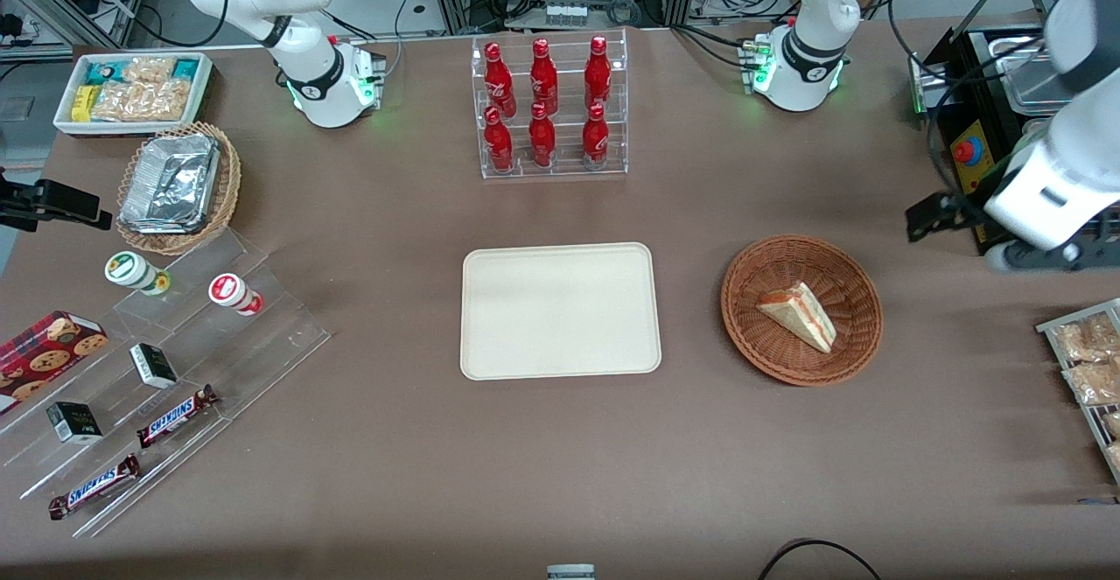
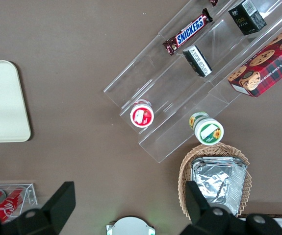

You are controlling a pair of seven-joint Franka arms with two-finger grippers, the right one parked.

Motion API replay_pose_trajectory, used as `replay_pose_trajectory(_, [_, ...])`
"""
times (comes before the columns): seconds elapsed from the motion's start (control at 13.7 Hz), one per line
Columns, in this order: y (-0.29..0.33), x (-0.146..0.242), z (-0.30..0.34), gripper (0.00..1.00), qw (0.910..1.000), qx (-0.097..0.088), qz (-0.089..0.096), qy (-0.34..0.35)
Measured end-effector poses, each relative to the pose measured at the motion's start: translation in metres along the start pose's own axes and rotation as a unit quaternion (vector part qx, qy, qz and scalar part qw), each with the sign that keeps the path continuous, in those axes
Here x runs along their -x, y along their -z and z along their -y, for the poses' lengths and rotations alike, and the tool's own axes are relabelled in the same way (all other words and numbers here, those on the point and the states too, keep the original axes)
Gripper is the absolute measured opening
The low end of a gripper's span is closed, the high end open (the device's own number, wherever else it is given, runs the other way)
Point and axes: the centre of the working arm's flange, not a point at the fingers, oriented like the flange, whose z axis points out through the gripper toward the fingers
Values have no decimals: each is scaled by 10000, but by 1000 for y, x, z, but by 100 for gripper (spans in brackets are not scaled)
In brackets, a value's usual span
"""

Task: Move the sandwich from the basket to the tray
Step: 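Move the left gripper over the wrapped sandwich in the wicker basket, then lower the left gripper and close it on the wrapped sandwich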

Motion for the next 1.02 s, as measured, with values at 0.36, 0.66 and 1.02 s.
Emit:
replay_pose_trajectory(0.36, [-114,-1,-30,100,9959,100,-365,818])
replay_pose_trajectory(0.66, [-182,19,-47,100,9744,316,-693,2113])
replay_pose_trajectory(1.02, [-236,31,-82,100,9566,362,-524,2842])
